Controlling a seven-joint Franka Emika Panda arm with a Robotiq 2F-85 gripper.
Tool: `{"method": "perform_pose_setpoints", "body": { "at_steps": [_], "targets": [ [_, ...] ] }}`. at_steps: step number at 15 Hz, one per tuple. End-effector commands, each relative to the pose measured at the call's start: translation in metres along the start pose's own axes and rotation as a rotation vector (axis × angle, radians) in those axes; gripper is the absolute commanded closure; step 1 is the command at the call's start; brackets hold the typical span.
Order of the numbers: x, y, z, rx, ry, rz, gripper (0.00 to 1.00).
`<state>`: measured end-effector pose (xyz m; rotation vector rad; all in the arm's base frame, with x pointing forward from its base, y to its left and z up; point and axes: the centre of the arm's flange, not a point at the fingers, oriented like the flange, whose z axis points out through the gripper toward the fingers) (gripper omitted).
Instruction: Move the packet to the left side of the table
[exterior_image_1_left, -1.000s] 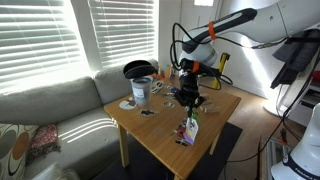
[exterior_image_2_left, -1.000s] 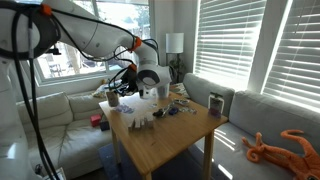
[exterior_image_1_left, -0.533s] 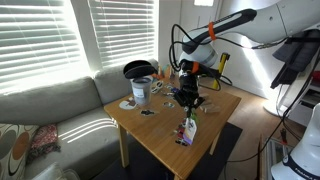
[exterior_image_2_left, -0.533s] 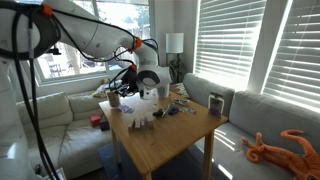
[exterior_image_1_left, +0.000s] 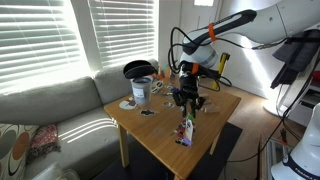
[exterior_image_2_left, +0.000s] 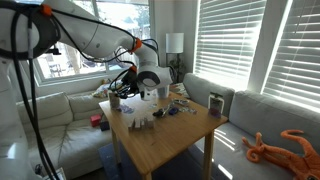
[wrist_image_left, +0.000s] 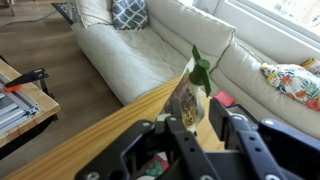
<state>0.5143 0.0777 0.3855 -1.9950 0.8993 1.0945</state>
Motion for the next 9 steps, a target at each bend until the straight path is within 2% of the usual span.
{"method": "perform_pose_setpoints", "body": {
  "at_steps": [1, 5, 7, 8, 9],
  "targets": [
    [-0.042, 0.002, -0.028, -0.022, 0.102, -0.043, 0.32],
    [-0.124, 0.009, -0.059, -0.159, 0.252, -0.154, 0.06],
    [-0.166, 0.020, -0.066, -0.244, 0.307, -0.213, 0.00],
    [-0.125, 0.011, -0.059, -0.185, 0.252, -0.170, 0.00],
    [-0.142, 0.013, -0.063, -0.188, 0.273, -0.189, 0.03]
  ]
}}
